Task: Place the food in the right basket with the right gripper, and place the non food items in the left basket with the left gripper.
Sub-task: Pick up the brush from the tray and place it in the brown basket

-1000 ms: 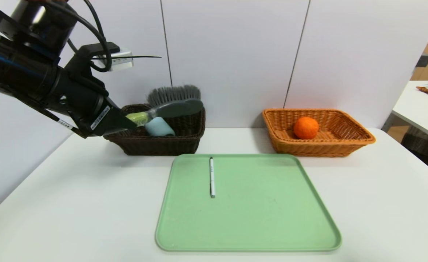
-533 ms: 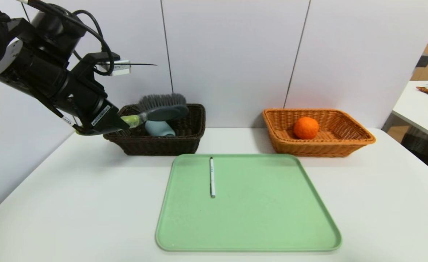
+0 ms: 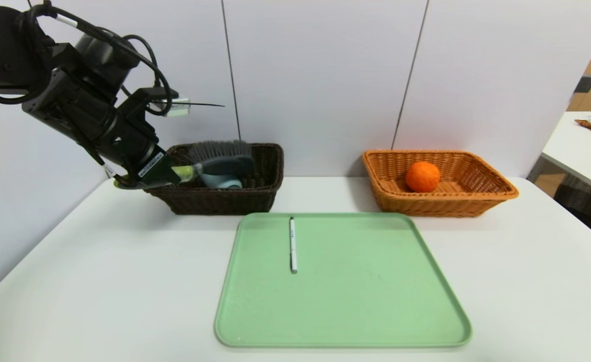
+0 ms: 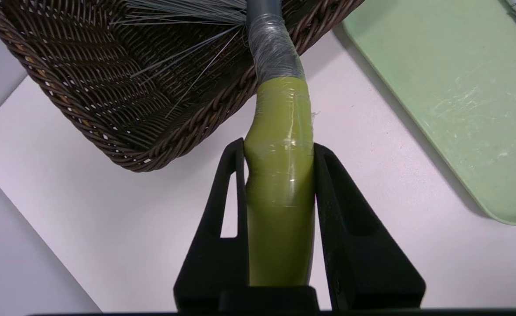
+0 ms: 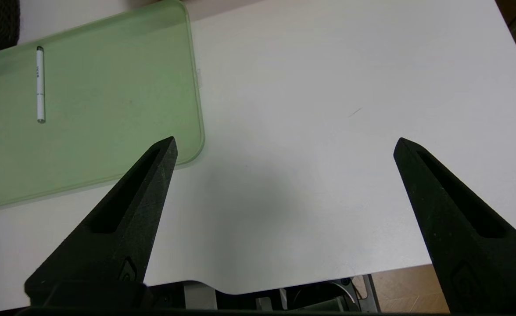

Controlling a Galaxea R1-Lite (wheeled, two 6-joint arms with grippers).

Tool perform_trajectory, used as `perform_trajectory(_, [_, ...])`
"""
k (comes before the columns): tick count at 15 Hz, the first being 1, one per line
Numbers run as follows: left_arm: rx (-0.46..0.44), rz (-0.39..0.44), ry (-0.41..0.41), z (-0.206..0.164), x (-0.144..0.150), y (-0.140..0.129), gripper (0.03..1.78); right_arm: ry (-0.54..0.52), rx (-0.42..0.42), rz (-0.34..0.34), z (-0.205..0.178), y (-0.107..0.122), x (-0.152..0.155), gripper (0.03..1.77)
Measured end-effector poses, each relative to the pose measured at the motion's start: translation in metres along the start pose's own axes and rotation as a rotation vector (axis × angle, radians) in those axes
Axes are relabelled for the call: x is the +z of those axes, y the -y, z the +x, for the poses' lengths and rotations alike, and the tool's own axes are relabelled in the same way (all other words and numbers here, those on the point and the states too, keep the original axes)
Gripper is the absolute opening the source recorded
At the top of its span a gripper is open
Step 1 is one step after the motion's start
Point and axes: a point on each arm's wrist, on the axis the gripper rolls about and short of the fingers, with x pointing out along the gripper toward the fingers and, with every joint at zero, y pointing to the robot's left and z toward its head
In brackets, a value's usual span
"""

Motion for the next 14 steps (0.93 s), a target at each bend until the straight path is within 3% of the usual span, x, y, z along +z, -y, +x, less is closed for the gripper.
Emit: perform_trajectory(14, [-0.019, 0.055, -0.023, 0.029, 0.011, 0.011, 0.47, -0.019, -0.006, -0.003, 0.003, 0.001, -0.006, 1.70])
